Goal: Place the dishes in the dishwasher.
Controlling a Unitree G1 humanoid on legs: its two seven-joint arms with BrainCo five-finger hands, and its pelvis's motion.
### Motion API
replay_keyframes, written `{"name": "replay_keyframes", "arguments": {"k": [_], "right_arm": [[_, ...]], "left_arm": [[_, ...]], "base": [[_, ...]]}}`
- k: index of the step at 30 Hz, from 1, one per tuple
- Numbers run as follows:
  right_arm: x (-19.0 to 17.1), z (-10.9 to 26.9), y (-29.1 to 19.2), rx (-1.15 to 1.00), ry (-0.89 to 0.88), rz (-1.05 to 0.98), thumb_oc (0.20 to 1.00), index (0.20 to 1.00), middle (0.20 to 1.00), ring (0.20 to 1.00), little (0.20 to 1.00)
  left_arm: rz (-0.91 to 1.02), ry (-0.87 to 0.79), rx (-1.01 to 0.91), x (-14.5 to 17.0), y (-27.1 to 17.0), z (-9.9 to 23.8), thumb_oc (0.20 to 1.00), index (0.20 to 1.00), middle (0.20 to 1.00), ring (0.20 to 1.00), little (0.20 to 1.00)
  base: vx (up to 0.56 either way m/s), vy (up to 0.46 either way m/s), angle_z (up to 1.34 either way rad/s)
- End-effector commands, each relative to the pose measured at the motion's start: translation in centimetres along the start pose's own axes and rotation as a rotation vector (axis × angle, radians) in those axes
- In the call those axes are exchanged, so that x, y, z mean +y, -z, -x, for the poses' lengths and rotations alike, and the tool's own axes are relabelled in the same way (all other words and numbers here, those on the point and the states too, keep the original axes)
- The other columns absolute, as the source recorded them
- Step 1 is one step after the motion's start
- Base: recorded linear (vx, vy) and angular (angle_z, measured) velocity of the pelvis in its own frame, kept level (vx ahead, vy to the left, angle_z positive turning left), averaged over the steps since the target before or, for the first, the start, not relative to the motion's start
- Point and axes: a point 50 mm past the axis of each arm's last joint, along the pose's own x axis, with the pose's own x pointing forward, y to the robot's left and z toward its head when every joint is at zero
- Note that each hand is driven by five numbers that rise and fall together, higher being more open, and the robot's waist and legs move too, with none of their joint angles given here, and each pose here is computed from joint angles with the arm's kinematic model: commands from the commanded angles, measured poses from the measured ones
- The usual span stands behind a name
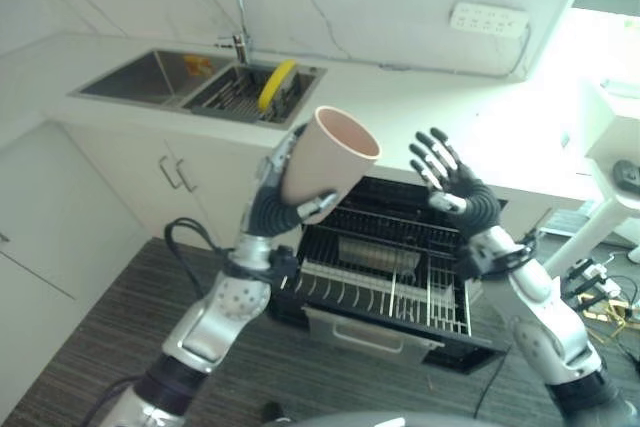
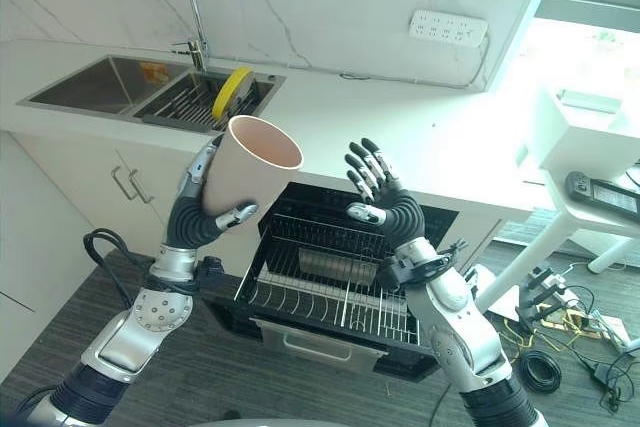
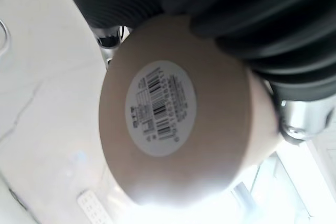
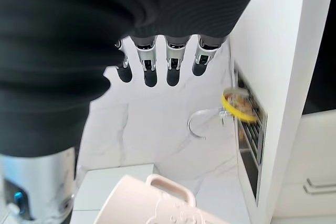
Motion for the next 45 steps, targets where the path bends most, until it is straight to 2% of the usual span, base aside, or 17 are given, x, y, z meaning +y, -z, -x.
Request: {"name": "replay_keyframes", "arguments": {"k": [1, 10, 24, 45], "right_arm": [[1.4, -1.9, -2.9, -0.139, -0.087, -0.033, 1.000, 1.000, 1.000, 1.000, 1.000], [3.7, -3.3, -2.7, -0.104, -0.164, -0.063, 1.000, 1.000, 1.000, 1.000, 1.000], [6.0, -5.7, -3.7, -0.125, -0.168, -0.112, 1.000, 1.000, 1.000, 1.000, 1.000], [7.3, -6.1, -4.7, -0.148, -0.211, -0.037, 1.000, 1.000, 1.000, 1.000, 1.000]], "left_arm": [[-0.027, -0.055, -0.137, 1.0, -1.0, -2.5, 0.200, 0.200, 0.200, 0.200, 0.200], [-0.046, -0.022, -0.171, 0.3, -1.5, -2.9, 0.200, 0.200, 0.200, 0.200, 0.200], [-0.075, 0.086, -0.217, -1.1, -2.8, -4.7, 0.200, 0.200, 0.200, 0.200, 0.200], [-0.042, 0.096, -0.209, 1.0, -4.9, -7.2, 0.200, 0.200, 0.200, 0.200, 0.200]], "base": [[0.00, 0.000, 0.00], [0.00, 0.000, 0.00], [0.00, 0.000, 0.00], [0.00, 0.001, 0.00]]}}
